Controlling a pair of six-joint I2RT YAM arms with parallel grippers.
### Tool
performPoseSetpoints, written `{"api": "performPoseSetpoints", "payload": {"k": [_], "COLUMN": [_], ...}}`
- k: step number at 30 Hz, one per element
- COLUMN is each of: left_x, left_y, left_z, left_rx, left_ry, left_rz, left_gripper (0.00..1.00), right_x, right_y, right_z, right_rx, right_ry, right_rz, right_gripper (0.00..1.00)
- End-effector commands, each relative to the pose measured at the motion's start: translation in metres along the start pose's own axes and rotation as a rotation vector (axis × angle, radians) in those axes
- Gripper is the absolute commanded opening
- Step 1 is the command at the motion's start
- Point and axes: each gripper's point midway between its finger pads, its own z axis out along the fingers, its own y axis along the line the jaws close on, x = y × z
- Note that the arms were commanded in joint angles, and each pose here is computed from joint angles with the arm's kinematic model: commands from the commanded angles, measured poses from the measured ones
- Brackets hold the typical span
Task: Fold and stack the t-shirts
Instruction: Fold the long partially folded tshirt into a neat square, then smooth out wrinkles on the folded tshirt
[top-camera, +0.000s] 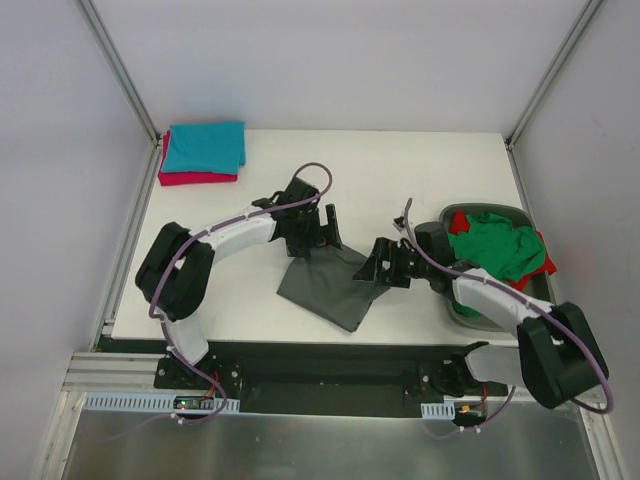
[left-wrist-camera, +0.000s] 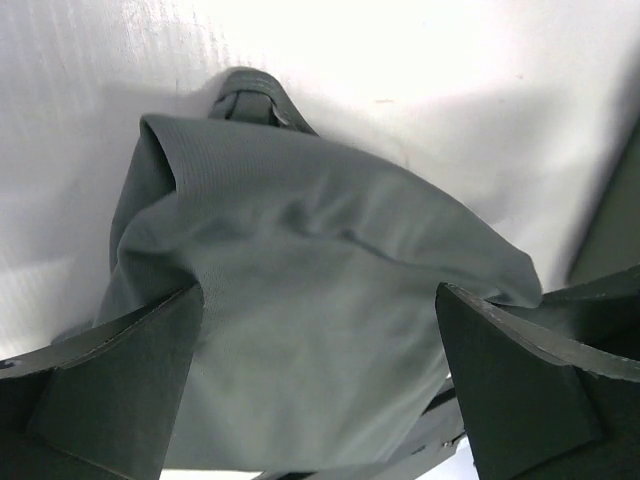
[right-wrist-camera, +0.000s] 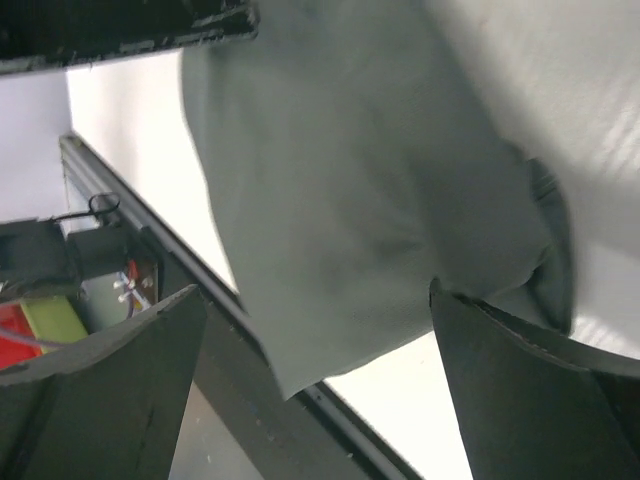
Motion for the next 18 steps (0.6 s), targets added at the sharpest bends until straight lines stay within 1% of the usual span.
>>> {"api": "performPoseSetpoints", "payload": {"k": [1,5,10,13,16,18], "left_x": [-0.016,-0.005,0.017,0.034,0.048,0.044], "left_y": [0.005,0.031,0.050,0.056,0.064,0.063], "left_z": [0.016,0.032,0.034,0.020,-0.003,-0.019], "left_rx": [-0.006,-0.058,-0.098,-0.092,-0.090,-0.082], "left_ry": [-0.005,0.047,0.092,0.110,0.082,0.020], "left_rz": [-0.007,-0.048,-0.075,-0.099,-0.120,-0.111], "left_gripper": [0.99,0.99,0.99,0.99,0.99,0.99], "right_x": [-0.032,-0.026,-0.026,-0.030,-0.034,-0.035], "right_y": [-0.022,-0.046,-0.063,-0.073,-0.071,-0.062], "right_z": [0.014,0.027,0.041,0.041,0.035,0.030], "right_rx": [0.033,0.062,0.080,0.097,0.079,0.062], "right_ry": [-0.060,-0.003,0.040,0.037,0.032,0.030], "right_rz": [-0.020,0.024,0.063,0.076,0.078,0.070], "right_gripper": [0.96,0.96,0.96,0.96,0.96,0.96]}}
